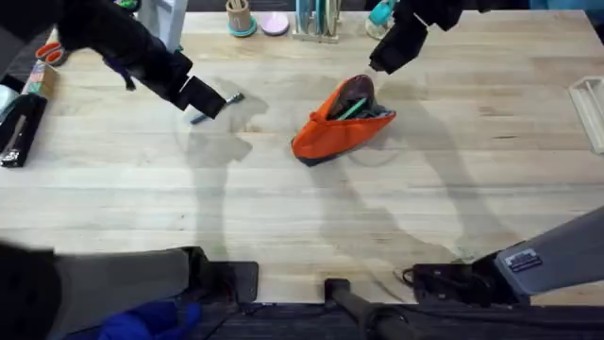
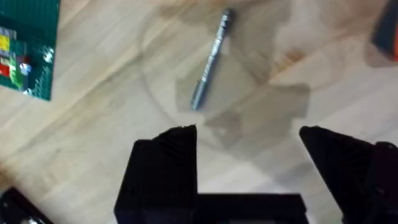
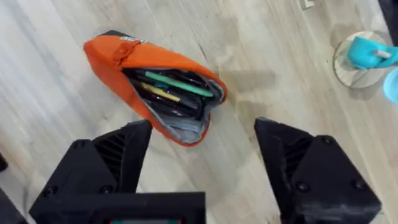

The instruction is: Unzip the bag, pick up the pens from the table one at a time and place them inside, then zip the bag closed.

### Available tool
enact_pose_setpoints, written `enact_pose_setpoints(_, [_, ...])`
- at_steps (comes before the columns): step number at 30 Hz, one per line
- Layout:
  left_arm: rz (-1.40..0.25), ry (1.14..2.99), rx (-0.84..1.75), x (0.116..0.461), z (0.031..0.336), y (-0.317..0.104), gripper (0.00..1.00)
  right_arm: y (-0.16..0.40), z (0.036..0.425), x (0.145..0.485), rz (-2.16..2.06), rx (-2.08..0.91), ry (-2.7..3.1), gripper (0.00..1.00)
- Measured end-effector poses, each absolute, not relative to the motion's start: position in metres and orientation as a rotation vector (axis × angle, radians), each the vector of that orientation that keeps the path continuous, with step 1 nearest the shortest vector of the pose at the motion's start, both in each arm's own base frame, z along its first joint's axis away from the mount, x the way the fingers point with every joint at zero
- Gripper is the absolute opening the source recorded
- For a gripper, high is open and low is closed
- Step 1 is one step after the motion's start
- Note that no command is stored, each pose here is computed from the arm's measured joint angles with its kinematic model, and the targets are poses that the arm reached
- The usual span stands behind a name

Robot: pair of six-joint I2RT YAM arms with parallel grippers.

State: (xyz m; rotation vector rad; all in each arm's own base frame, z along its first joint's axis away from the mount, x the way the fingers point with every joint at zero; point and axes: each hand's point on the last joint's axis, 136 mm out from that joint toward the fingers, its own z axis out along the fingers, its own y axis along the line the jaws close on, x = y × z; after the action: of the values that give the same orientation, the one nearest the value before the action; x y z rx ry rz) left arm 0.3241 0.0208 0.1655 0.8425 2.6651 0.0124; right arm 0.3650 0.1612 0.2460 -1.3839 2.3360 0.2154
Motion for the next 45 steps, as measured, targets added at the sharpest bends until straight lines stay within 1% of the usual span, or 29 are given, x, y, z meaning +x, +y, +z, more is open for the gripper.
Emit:
enact_pose_setpoints(5, [0.028, 2.646, 0.908, 0.344, 0.148, 0.027, 0.993, 0.157, 0.241, 0.352, 0.236, -1.403, 2.389, 0.996])
enact_pose_setpoints(12, [0.009, 2.655, 1.026, 0.350, 0.124, 0.028, 0.993, 0.152, 0.239, 0.338, 0.306, -1.399, 2.446, 0.996])
enact_pose_setpoints(18, [-0.001, 2.659, 1.070, 0.364, 0.100, 0.030, 0.993, 0.135, 0.256, 0.331, 0.335, -1.316, 2.450, 0.996])
enact_pose_setpoints(23, [0.006, 2.617, 1.146, 0.374, 0.089, 0.030, 0.993, 0.118, 0.274, 0.319, 0.322, -1.246, 2.453, 0.996])
enact_pose_setpoints(28, [0.005, 2.581, 1.179, 0.387, 0.076, 0.030, 0.993, 0.109, 0.278, 0.311, 0.332, -1.201, 2.494, 0.996])
enact_pose_setpoints(38, [-0.081, 2.595, 1.228, 0.389, 0.047, 0.024, 0.997, 0.109, 0.277, 0.305, 0.356, -1.183, 2.529, 0.996])
enact_pose_setpoints(41, [-0.090, 2.594, 1.232, 0.390, 0.043, 0.023, 0.997, 0.108, 0.277, 0.304, 0.357, -1.180, 2.530, 0.996])
enact_pose_setpoints(45, [-0.111, 2.595, 1.233, 0.388, 0.042, 0.021, 0.967, 0.109, 0.277, 0.305, 0.357, -1.179, 2.530, 0.996])
